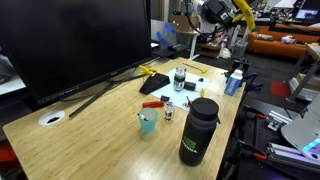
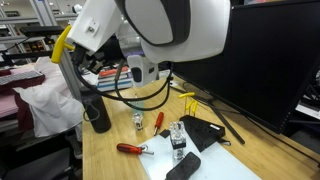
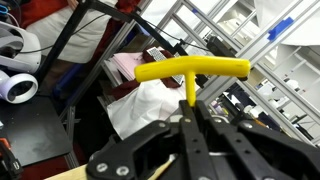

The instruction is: Get the rightmost yellow object and put it behind all the yellow objects on the black base

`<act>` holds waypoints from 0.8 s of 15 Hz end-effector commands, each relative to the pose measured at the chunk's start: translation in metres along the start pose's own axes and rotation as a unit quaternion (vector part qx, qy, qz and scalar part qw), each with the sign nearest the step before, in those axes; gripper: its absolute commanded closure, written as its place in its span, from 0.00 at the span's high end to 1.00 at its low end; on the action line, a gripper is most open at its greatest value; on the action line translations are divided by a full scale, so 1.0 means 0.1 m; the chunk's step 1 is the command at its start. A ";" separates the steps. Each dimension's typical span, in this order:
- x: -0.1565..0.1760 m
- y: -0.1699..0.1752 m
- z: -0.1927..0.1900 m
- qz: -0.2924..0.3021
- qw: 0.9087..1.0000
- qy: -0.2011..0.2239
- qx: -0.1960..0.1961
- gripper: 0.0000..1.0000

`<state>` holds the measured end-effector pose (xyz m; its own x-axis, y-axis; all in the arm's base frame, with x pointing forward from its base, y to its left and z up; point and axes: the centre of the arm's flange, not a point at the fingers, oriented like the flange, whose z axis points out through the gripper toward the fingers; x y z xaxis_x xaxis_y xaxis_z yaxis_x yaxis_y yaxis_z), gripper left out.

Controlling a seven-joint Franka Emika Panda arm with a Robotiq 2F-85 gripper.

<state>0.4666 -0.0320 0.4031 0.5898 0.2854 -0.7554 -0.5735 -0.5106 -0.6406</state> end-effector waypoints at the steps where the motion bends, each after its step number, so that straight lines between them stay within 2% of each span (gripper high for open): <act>1: 0.04 -0.10 -0.01 -0.001 1.000 -0.002 -0.003 0.02; 4: 0.11 -0.24 -0.05 -0.003 1.000 -0.003 -0.016 0.02; 8: 0.21 -0.34 -0.24 -0.019 0.999 -0.017 0.040 0.02; 12: 0.42 -0.22 -0.66 -0.026 0.993 -0.012 0.111 0.02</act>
<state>0.5169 -0.0418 0.3961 0.6251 0.2971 -0.7218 -0.6152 -0.3816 -0.6899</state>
